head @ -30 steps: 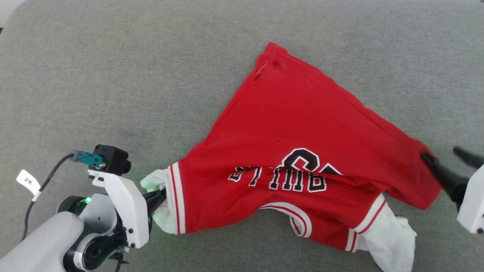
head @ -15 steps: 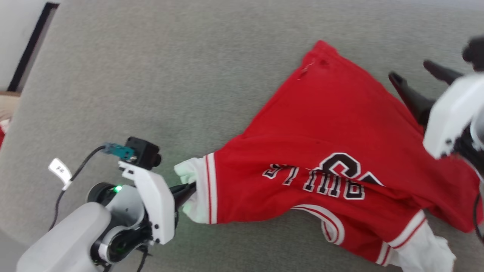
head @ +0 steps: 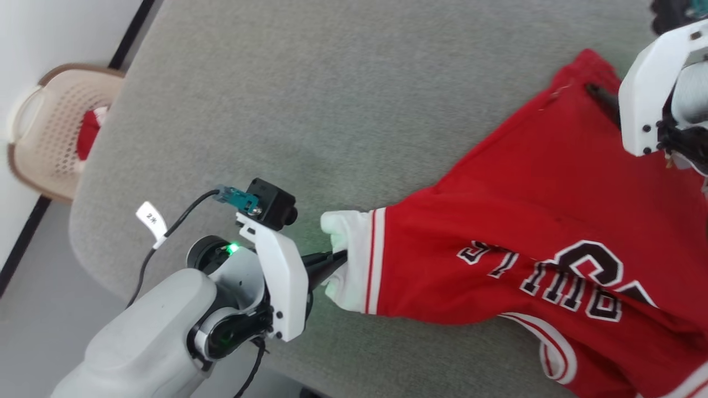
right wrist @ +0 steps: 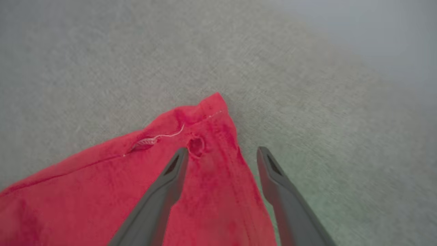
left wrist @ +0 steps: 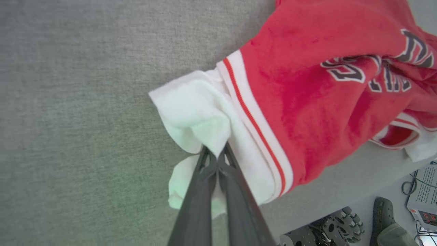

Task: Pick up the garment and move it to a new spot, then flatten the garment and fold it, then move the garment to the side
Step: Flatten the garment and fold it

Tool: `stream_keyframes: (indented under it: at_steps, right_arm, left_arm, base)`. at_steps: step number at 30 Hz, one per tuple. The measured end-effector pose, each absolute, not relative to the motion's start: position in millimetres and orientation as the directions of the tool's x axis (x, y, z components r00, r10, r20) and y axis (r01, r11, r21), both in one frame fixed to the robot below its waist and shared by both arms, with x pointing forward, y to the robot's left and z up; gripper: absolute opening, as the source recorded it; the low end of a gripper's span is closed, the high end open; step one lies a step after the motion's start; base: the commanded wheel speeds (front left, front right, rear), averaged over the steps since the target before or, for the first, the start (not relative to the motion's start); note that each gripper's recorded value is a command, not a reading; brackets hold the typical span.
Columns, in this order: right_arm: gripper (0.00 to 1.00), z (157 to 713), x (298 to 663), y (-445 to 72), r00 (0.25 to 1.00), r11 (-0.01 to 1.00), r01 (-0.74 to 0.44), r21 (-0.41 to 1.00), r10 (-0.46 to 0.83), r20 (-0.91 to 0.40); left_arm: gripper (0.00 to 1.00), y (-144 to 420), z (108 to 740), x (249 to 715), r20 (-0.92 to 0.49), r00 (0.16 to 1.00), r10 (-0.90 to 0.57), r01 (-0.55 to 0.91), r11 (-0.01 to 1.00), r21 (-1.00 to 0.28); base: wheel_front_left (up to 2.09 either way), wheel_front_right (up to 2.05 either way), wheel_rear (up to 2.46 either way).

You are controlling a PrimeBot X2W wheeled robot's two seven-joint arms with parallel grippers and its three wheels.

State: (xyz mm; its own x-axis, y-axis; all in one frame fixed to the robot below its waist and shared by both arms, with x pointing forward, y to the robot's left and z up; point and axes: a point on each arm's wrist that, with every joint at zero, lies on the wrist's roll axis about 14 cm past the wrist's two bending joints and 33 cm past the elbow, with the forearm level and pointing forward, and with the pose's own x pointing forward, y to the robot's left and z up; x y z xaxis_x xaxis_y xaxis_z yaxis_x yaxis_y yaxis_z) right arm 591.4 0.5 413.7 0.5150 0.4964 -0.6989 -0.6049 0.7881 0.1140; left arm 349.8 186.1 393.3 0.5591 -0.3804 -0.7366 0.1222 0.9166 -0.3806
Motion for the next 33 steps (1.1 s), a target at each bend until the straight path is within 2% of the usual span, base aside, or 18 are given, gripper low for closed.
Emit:
stream_keyframes:
  at_steps: [3,10,11,12,15,21,25,33]
  right_arm:
    - [1.0,387,586,9,0.433,0.762,-0.638,0.106,0.47,-0.769]
    - [1.0,359,581,14,0.309,0.703,-0.709,0.064,0.39,-0.867]
    - [0.9,358,580,13,0.291,0.702,-0.709,0.071,0.383,-0.877]
    - [0.0,358,579,12,0.275,0.701,-0.709,0.077,0.375,-0.885]
    - [0.0,361,579,9,0.273,0.696,-0.715,0.071,0.371,-0.887]
    - [0.0,380,585,-3,0.333,0.723,-0.686,0.086,0.417,-0.845]
    - [0.0,403,594,-29,0.413,0.763,-0.644,0.06,0.412,-0.812]
    - [0.0,493,612,-70,0.621,0.824,-0.565,0.021,0.443,-0.647]
  left_arm:
    - [0.0,190,390,349,-0.743,0.559,-0.369,0.105,0.92,-0.378]
    - [0.0,197,381,346,-0.757,0.552,-0.35,0.067,0.923,-0.378]
    - [0.0,198,380,345,-0.759,0.55,-0.349,0.064,0.924,-0.378]
    - [0.0,200,379,346,-0.761,0.549,-0.345,0.061,0.925,-0.376]
    - [0.0,204,378,349,-0.764,0.549,-0.34,0.056,0.926,-0.373]
    - [0.0,228,396,374,-0.762,0.578,-0.293,0.083,0.949,-0.303]
    - [0.0,247,426,407,-0.74,0.625,-0.249,0.127,0.968,-0.218]
    - [0.0,269,511,474,-0.654,0.738,-0.167,0.193,0.981,-0.032]
  base:
    - [0.0,0.0,0.0]
    - [0.0,0.0,0.0]
    - [0.0,0.0,0.0]
    - [0.0,0.0,0.0]
    - [0.0,0.0,0.0]
    - [0.0,0.0,0.0]
    - [0.0,0.0,0.0]
    - [0.0,0.0,0.0]
